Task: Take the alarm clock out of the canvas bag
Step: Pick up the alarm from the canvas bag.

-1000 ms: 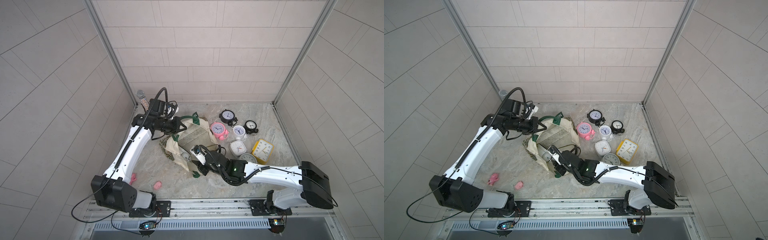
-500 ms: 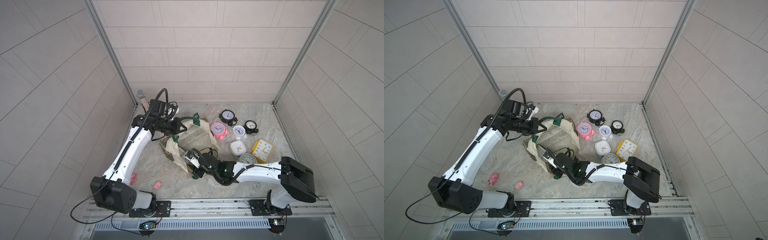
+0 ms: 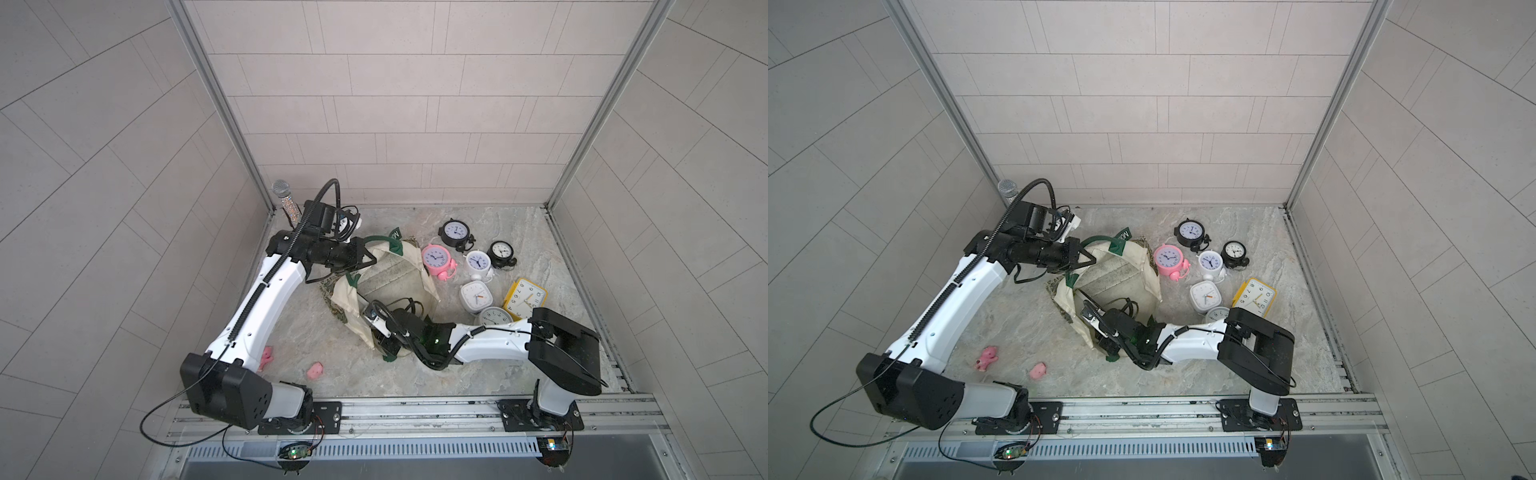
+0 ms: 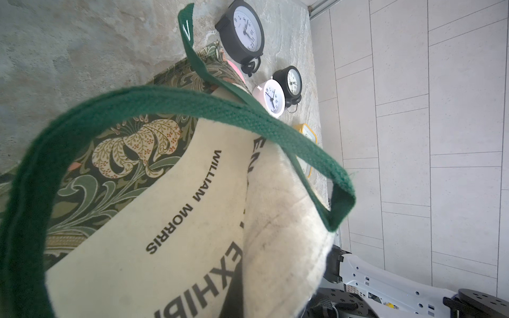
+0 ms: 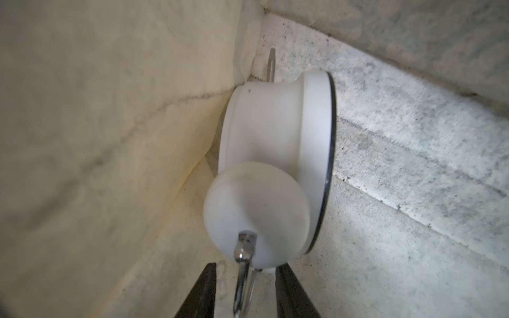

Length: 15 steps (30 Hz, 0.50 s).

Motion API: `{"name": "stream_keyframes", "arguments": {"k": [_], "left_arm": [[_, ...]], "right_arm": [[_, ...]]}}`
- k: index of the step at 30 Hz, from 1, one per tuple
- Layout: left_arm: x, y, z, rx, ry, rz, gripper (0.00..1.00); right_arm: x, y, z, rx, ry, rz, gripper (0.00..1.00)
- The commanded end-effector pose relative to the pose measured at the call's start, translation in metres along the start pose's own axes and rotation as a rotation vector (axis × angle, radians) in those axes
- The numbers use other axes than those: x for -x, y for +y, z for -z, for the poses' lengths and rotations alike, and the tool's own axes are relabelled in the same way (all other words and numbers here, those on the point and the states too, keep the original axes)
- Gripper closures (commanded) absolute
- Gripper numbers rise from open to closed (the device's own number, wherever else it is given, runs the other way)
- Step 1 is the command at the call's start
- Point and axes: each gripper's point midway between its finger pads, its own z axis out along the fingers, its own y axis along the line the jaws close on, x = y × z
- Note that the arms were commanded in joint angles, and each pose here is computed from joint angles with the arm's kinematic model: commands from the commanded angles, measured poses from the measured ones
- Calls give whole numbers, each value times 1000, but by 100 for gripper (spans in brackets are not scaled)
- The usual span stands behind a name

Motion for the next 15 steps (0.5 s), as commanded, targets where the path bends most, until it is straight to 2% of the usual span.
{"name": "stream_keyframes", "arguments": {"k": [1,4,15], "left_arm": [[0,-19,14,-53,-40,-47,100],[-1,-19,14,-52,-38,-43,100],[-3,-16,14,-38,-42,-42,100]], "right_arm": [[11,2,0,1,-33,2,69],[11,0,0,-10,-28,3,78],[21,-8,13,-36,-55,-9,100]]}}
